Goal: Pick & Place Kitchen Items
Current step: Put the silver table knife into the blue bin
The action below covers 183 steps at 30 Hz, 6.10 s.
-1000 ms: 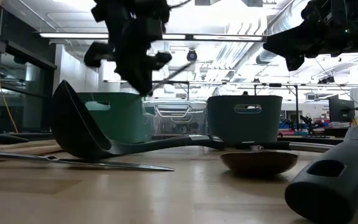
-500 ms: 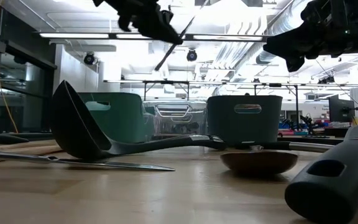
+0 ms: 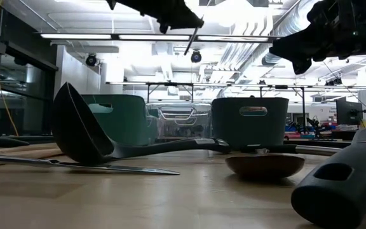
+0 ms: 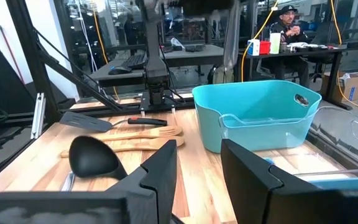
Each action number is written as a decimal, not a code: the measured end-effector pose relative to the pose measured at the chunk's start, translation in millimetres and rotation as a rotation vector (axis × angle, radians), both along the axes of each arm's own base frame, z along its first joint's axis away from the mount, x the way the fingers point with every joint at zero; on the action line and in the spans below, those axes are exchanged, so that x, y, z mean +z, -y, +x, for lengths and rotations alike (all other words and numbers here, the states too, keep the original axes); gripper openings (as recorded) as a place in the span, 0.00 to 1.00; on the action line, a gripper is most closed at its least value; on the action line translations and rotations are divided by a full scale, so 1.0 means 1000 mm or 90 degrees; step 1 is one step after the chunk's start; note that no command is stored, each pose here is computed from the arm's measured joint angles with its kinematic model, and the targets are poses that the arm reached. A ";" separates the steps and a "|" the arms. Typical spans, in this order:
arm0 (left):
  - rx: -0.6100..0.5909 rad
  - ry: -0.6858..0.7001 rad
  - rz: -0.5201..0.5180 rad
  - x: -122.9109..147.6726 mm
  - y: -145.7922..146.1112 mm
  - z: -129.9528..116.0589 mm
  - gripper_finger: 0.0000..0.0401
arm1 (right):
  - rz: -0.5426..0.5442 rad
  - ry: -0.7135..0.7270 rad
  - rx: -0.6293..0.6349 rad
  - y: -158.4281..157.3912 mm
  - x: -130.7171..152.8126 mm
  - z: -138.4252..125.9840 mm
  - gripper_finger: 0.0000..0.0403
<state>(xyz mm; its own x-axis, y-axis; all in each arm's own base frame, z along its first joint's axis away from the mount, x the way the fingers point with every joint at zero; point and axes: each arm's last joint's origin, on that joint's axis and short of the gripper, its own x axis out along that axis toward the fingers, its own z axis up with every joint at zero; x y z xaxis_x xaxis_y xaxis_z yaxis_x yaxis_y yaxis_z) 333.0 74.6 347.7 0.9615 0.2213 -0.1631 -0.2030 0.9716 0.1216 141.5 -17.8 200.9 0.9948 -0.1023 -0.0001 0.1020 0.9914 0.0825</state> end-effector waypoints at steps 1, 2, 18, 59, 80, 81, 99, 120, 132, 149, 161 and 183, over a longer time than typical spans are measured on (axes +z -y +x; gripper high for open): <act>0.001 0.010 -0.011 0.000 0.000 0.002 0.08 | 0.000 -0.001 0.000 0.000 0.000 0.000 0.29; 0.001 0.016 -0.023 -0.001 0.000 0.004 0.08 | 0.000 -0.001 0.000 0.000 0.000 0.000 0.29; -0.024 0.072 -0.073 0.005 0.002 0.005 0.08 | 0.043 0.017 0.022 -0.001 0.002 0.000 0.29; -0.042 0.077 -0.096 0.006 0.003 0.005 0.08 | 0.061 0.029 -0.020 0.039 0.059 0.117 0.84; -0.061 0.077 -0.108 0.006 0.004 0.005 0.08 | 0.096 0.025 0.020 0.064 0.065 0.148 0.41; -0.061 0.077 -0.108 0.006 0.004 0.006 0.08 | 0.096 0.024 0.027 0.064 0.065 0.148 0.37; -0.064 0.078 -0.113 0.006 0.004 0.005 0.08 | 0.072 0.037 0.066 0.063 0.068 0.147 0.16; -0.053 0.063 -0.109 0.003 0.003 0.005 0.23 | 0.122 0.010 0.057 0.072 0.063 0.144 0.16; -0.005 0.062 -0.102 0.005 0.002 0.003 0.24 | 0.150 -0.028 0.009 0.084 0.063 0.134 0.06; 0.085 0.038 -0.061 0.008 -0.001 -0.005 0.42 | 0.230 -0.139 -0.213 0.096 0.053 0.112 0.02; 0.148 -0.023 -0.061 0.035 0.008 -0.061 0.43 | 0.398 -0.288 -0.363 0.112 0.041 0.064 0.02; 0.207 -0.014 -0.068 0.056 0.016 -0.106 0.43 | 0.604 -0.378 -0.282 0.125 0.010 0.065 0.03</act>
<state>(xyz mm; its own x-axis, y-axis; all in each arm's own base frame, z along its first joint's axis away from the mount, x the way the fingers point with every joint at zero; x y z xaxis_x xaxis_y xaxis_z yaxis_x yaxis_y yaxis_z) 227.4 59.0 403.5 0.8396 0.4961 -0.2213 -0.5026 0.8640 0.0303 206.4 -142.4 211.3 0.6926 -0.1459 -0.7065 0.6873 0.4310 0.5847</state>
